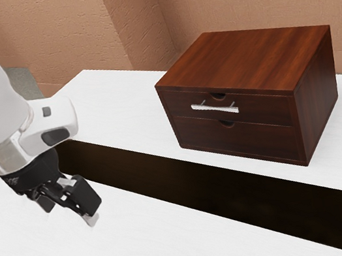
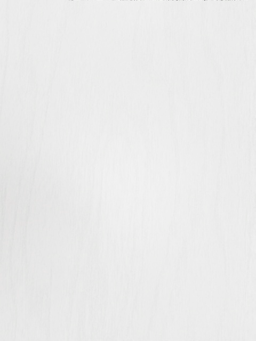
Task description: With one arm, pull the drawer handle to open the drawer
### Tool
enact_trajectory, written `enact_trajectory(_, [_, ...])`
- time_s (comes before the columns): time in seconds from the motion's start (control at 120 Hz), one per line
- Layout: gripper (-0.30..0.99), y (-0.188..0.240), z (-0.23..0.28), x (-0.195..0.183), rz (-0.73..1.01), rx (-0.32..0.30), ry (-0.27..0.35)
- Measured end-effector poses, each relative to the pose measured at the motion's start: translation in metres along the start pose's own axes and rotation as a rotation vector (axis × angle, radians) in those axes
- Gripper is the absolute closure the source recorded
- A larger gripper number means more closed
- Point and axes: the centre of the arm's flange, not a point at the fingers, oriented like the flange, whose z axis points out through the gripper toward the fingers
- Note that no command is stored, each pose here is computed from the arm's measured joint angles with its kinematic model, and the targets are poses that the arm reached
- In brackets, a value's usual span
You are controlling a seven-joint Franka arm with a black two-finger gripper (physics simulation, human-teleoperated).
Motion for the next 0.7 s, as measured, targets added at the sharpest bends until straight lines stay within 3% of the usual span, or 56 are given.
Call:
enact_trajectory(0.142, [0.0,0.005,0.001,-0.001,0.002,-0.017,0.0])
enact_trajectory(0.267, [0.0,0.017,0.003,-0.009,0.049,-0.015,-0.065])
enact_trajectory(0.358, [0.0,0.015,0.0,-0.001,0.193,0.007,-0.016])
enact_trajectory(0.525, [0.0,0.021,0.017,0.057,0.54,-0.064,0.021])
enact_trajectory(0.7, [0.0,0.009,0.048,0.097,0.814,-0.067,0.098])
